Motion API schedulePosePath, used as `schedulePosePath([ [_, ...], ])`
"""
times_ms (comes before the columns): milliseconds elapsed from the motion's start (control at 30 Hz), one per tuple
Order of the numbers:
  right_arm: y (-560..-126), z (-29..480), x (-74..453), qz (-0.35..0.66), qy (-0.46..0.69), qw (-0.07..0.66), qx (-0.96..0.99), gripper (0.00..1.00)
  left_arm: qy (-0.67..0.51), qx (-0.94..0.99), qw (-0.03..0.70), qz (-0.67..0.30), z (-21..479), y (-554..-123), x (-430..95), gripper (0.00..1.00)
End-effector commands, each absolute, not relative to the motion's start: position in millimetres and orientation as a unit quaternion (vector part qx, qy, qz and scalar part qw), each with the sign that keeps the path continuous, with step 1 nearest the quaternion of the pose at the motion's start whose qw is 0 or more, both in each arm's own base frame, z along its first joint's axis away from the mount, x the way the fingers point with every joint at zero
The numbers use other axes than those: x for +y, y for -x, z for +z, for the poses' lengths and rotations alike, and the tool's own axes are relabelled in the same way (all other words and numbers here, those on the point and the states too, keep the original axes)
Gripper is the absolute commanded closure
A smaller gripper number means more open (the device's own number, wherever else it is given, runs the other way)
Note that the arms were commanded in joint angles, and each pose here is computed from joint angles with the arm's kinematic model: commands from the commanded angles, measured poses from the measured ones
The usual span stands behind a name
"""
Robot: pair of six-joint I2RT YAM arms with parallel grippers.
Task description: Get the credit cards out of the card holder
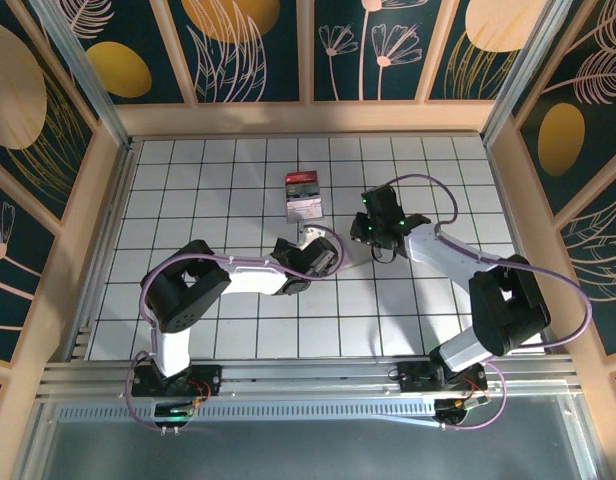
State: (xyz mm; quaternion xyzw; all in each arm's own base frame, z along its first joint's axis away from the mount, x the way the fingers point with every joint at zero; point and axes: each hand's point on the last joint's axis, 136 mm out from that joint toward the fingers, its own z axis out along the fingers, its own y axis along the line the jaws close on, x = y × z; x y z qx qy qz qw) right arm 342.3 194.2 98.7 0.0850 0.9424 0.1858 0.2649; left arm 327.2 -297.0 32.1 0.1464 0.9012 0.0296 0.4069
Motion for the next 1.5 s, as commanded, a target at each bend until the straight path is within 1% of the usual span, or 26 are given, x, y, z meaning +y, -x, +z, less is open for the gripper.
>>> schedulePosePath([
  [0, -334.9, 81.2, 214.9, 0.231, -0.069, 0.228, 0.943, 0.83, -0.116, 0.901, 0.415, 0.039, 36.2, -331.2, -292.4, 0.01],
  [167, -328.9, 58.3, 222.1, 0.248, -0.060, 0.191, 0.948, 0.83, -0.094, 0.904, 0.415, 0.025, 36.0, -332.8, -292.4, 0.01],
  [367, -327.8, 39.3, 214.1, 0.244, -0.062, 0.170, 0.953, 0.83, -0.072, 0.908, 0.413, -0.013, 39.9, -336.5, -293.5, 0.01],
  [567, -324.1, 30.4, 213.7, 0.256, -0.060, 0.156, 0.952, 0.77, -0.062, 0.915, 0.398, -0.012, 30.0, -339.1, -286.1, 0.01],
  [700, -320.0, 27.8, 218.9, 0.273, -0.057, 0.146, 0.949, 0.76, -0.061, 0.920, 0.388, -0.004, 23.6, -338.5, -279.2, 0.01],
  [1100, -312.5, 26.3, 228.4, 0.300, -0.053, 0.125, 0.944, 0.75, -0.052, 0.925, 0.376, 0.008, 13.0, -342.7, -265.5, 0.01],
  [1200, -311.3, 22.3, 223.8, 0.284, -0.058, 0.125, 0.949, 0.74, -0.051, 0.924, 0.379, 0.009, 15.4, -344.8, -264.7, 0.01],
  [1367, -317.6, 23.3, 212.3, 0.246, -0.060, 0.146, 0.956, 0.68, -0.054, 0.924, 0.378, 0.010, 14.6, -345.6, -264.3, 0.01],
  [1467, -320.5, 25.1, 211.5, 0.239, -0.055, 0.150, 0.958, 0.67, -0.055, 0.925, 0.377, 0.008, 14.1, -345.2, -264.9, 0.01],
])
